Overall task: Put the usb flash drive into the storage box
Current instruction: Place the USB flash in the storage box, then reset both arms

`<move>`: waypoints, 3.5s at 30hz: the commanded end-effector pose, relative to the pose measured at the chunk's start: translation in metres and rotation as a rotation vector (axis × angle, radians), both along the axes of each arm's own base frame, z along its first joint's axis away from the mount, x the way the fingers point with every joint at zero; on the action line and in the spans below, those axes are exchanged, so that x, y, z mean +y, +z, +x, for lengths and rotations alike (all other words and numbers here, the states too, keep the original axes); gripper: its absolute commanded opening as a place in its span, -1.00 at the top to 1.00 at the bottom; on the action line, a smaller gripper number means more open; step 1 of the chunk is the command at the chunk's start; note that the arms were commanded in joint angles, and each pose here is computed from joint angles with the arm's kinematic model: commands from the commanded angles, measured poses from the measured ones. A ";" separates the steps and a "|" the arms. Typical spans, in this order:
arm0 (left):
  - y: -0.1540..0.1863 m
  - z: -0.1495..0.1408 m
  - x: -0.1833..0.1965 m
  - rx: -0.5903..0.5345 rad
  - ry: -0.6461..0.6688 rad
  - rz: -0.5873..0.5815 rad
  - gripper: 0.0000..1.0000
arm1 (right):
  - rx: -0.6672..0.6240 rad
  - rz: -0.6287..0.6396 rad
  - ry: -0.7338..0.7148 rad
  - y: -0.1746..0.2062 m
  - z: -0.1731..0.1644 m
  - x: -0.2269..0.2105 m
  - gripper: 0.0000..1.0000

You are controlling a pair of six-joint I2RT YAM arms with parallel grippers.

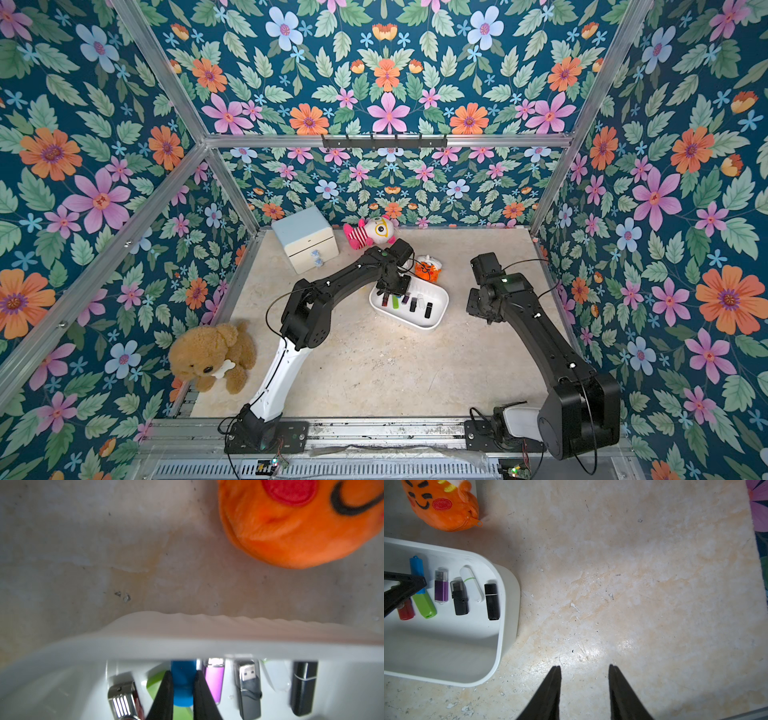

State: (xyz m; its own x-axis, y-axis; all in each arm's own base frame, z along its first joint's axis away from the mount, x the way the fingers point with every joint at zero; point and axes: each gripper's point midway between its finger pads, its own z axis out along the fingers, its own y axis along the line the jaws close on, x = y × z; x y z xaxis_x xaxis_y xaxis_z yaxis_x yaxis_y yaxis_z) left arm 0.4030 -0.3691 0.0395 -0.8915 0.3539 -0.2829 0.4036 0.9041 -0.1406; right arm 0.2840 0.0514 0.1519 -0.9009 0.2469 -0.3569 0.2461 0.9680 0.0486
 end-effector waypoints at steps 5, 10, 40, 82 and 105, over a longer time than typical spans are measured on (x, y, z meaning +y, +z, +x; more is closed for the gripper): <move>-0.003 -0.001 -0.002 0.006 0.003 -0.003 1.00 | 0.007 -0.008 0.010 -0.002 -0.001 -0.001 0.17; -0.004 -0.002 -0.004 0.014 0.005 -0.013 1.00 | 0.009 -0.007 0.012 -0.003 -0.001 -0.001 0.17; 0.104 0.011 0.004 -0.191 0.044 -0.088 0.05 | -0.026 -0.004 0.027 0.006 -0.003 -0.001 0.17; 0.098 -0.042 0.377 -1.236 0.603 0.144 -0.99 | -0.960 -0.399 -0.138 0.025 0.030 -0.079 -0.99; 0.075 -0.023 0.401 -1.159 0.675 0.084 -0.99 | -1.036 -0.277 -0.012 -0.033 0.069 -0.063 -0.99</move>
